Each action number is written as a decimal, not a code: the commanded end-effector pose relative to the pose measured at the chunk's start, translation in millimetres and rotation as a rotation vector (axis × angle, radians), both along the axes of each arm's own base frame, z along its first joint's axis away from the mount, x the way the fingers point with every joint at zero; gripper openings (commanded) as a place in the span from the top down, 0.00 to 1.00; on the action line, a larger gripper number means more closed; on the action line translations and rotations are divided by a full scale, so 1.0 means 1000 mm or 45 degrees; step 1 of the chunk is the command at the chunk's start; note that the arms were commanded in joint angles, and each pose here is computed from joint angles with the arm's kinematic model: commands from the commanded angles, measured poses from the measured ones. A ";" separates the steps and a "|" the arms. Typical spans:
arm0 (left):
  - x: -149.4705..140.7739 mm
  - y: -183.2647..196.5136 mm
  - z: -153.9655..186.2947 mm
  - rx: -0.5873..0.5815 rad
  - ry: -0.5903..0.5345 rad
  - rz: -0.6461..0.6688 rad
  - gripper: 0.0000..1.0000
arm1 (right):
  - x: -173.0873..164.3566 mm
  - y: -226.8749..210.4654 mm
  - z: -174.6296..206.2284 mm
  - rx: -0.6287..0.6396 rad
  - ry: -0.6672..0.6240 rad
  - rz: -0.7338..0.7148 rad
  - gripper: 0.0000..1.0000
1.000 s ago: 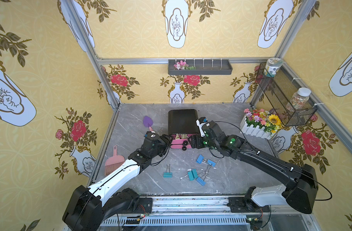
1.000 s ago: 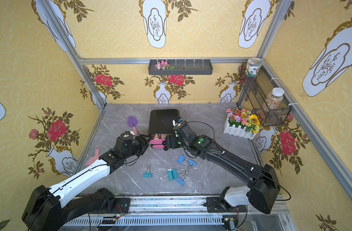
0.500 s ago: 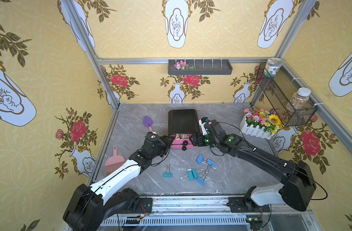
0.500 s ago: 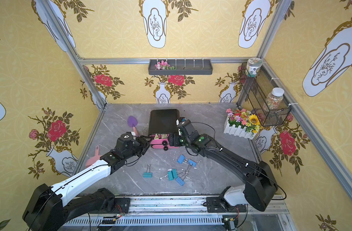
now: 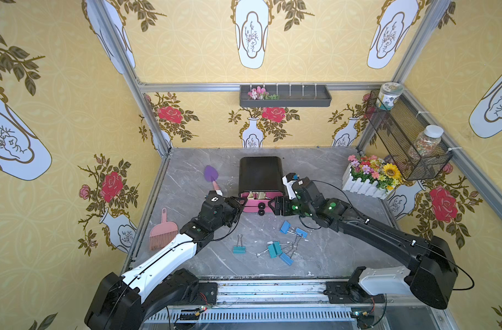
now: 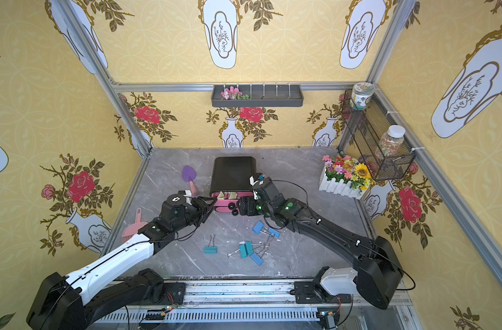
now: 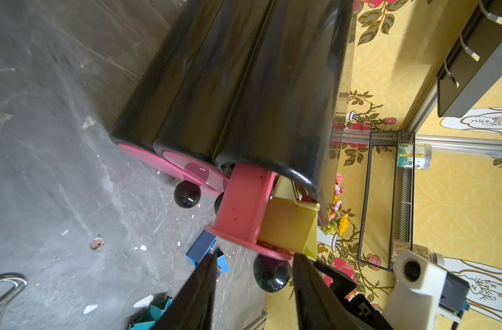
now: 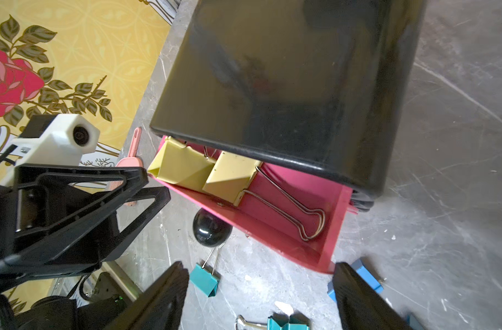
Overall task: Put the binder clips in the drawer according to color
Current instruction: Adjust the drawer in the storage box.
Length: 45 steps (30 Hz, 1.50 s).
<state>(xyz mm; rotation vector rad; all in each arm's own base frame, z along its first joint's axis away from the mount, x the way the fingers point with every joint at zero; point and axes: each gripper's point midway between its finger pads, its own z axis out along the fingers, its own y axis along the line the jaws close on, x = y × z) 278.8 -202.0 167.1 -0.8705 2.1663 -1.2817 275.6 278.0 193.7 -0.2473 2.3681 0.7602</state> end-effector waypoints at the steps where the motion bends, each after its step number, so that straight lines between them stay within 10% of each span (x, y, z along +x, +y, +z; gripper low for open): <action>1: -0.004 -0.001 0.002 -0.035 -0.006 -0.009 0.51 | 0.000 0.001 0.010 0.043 -0.028 -0.023 0.16; 24: 0.003 0.010 -0.004 0.055 -0.008 0.038 0.30 | 0.019 -0.015 0.006 -0.080 -0.033 -0.119 0.09; 45: -0.001 -0.007 -0.016 -0.015 0.018 -0.059 0.47 | 0.021 -0.004 -0.009 0.031 0.047 -0.143 0.24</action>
